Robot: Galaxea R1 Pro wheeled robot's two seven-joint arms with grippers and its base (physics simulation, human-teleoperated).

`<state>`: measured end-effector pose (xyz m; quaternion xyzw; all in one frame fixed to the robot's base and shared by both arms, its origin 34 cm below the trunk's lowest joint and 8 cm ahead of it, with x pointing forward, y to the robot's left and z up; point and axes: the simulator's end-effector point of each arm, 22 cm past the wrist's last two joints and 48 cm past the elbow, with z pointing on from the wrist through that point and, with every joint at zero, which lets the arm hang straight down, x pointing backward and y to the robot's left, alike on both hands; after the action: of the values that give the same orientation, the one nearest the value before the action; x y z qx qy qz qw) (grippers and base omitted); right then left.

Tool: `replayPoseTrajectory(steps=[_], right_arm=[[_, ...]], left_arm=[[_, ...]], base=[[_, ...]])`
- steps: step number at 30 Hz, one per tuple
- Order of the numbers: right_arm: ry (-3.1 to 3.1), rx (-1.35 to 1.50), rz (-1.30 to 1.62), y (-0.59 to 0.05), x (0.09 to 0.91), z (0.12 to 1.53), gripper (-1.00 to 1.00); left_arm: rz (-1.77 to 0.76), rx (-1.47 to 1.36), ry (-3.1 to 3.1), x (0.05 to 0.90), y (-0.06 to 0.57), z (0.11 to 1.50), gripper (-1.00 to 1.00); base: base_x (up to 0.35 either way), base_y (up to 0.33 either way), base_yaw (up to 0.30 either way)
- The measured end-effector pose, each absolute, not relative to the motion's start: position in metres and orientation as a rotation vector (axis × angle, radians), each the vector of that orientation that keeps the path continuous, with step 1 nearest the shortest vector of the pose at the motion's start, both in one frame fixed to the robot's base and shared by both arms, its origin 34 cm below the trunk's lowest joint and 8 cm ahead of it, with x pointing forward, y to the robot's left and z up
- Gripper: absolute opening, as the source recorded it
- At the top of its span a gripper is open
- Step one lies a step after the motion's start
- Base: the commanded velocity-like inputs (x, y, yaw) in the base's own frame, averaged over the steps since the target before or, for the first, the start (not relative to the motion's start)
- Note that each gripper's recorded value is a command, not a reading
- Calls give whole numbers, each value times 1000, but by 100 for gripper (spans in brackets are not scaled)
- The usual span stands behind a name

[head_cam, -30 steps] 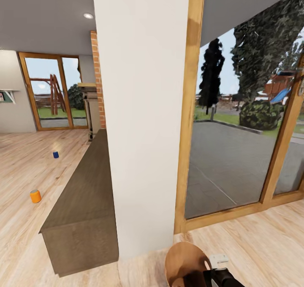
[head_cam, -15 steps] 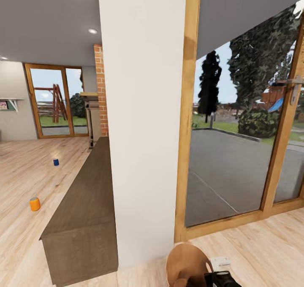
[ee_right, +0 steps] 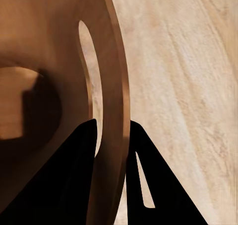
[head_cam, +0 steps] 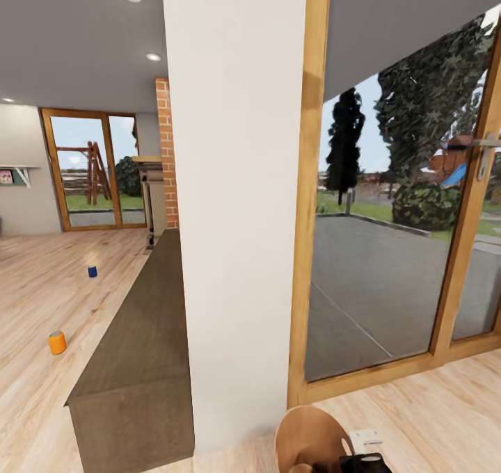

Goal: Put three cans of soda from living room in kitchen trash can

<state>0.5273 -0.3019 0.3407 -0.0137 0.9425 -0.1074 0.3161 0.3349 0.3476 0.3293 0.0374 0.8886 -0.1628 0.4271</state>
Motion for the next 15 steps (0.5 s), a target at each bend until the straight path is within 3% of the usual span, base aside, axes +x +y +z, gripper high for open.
replayPoseTrajectory(steps=[15], right_arm=[[2419,-21,-271,-300,538,374,-100]], left_arm=[[-272,-2,2262,353,378,349,100]], base=[[0,0,0]])
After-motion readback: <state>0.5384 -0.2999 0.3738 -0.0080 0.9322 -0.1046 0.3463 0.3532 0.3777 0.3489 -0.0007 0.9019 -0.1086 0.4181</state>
